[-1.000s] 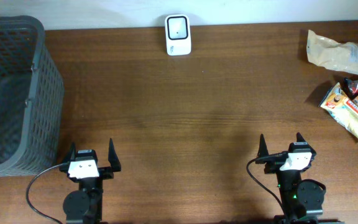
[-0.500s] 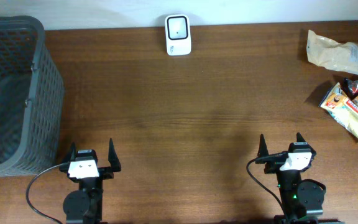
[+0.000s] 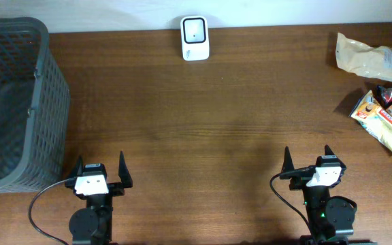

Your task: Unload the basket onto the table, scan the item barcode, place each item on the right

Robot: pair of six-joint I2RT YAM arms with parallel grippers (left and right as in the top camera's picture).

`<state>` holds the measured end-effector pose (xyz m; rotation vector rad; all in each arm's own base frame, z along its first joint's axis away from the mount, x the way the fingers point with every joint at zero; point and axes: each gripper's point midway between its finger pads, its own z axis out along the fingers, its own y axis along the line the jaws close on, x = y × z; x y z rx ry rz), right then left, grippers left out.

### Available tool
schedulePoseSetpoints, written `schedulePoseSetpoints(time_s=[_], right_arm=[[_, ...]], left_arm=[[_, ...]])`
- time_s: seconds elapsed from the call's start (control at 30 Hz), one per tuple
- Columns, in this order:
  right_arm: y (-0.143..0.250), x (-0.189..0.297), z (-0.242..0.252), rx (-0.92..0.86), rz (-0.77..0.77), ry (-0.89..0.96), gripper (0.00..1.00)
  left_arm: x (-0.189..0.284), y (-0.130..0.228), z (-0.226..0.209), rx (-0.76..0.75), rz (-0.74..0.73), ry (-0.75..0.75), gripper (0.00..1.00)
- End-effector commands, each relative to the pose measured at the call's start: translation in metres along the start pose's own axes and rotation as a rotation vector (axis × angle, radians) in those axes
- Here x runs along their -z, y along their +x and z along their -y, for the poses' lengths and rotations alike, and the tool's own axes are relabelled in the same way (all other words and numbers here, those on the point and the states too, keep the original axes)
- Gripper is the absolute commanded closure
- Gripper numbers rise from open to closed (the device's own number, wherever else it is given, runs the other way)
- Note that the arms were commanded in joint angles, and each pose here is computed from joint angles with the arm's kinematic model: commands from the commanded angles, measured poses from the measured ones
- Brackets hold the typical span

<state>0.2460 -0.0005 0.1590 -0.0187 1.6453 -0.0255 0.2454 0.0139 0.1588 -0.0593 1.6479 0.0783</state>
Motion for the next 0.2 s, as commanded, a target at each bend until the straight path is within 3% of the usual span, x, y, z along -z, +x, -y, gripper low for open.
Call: schedulePoseSetpoints(time_s=[0.0, 0.17], right_arm=[[0.0036, -0.0003, 0.0018, 0.001, -0.005, 0.008, 0.02], [0.0036, -0.0003, 0.0018, 0.001, -0.005, 0.008, 0.02]], left_arm=[[0.0000, 0.0012, 0.0019, -0.019, 0.004, 0.013, 0.01], [0.0000, 0.0010, 0.0019, -0.019, 0.004, 0.013, 0.01]])
